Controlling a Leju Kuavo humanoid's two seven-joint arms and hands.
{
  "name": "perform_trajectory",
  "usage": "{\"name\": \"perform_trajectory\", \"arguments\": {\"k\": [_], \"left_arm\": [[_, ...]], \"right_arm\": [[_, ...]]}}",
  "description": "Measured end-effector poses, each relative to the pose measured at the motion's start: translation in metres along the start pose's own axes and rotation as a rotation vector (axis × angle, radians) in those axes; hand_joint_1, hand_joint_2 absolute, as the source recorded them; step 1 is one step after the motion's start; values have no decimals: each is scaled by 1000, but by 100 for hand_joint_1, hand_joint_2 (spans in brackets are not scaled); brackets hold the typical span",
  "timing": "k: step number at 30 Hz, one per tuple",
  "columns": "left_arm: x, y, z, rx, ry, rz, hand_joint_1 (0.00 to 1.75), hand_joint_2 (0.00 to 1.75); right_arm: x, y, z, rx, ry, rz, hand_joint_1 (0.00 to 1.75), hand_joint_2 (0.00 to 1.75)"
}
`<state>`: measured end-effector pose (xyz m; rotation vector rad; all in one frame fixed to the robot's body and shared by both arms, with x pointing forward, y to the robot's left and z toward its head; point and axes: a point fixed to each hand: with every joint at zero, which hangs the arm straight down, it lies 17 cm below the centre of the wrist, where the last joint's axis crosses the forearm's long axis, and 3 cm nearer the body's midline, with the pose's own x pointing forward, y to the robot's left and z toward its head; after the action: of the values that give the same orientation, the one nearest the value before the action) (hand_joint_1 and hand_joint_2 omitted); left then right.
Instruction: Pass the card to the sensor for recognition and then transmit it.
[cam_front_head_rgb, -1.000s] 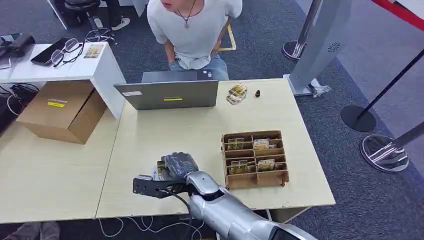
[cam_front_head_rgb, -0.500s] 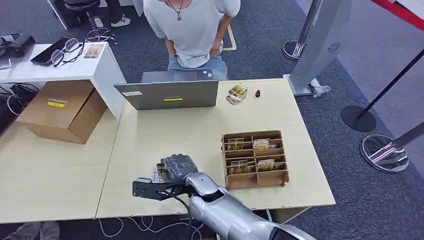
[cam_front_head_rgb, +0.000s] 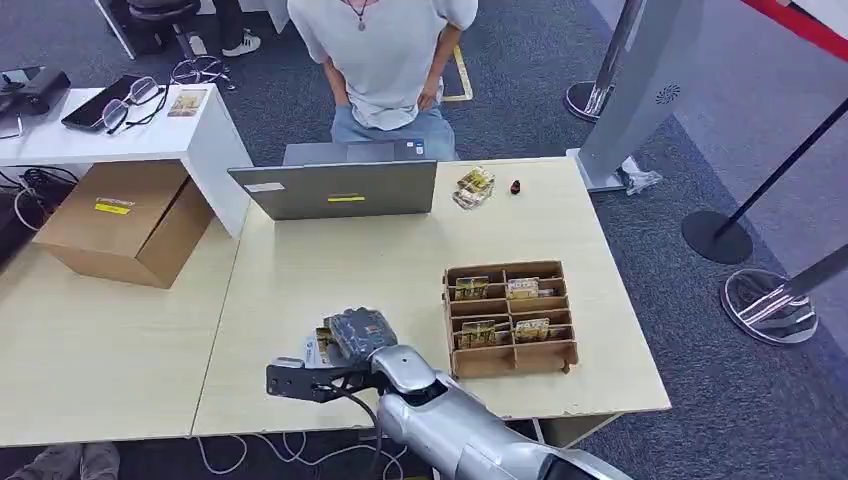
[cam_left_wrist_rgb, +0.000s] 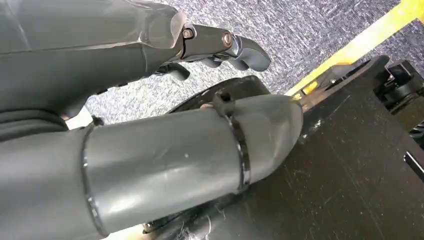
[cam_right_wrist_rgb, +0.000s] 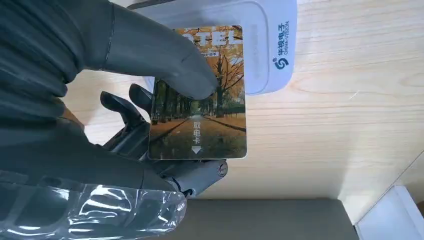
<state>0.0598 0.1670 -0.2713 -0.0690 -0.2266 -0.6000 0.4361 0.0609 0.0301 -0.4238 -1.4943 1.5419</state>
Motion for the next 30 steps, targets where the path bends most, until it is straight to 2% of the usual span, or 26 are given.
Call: {"name": "perform_trajectory", "arguments": {"k": [30], "left_arm": [[-1,-3,1,-18,8,-10,0,0]], "right_arm": [[-19,4,1,11,65,29,175,175]]}}
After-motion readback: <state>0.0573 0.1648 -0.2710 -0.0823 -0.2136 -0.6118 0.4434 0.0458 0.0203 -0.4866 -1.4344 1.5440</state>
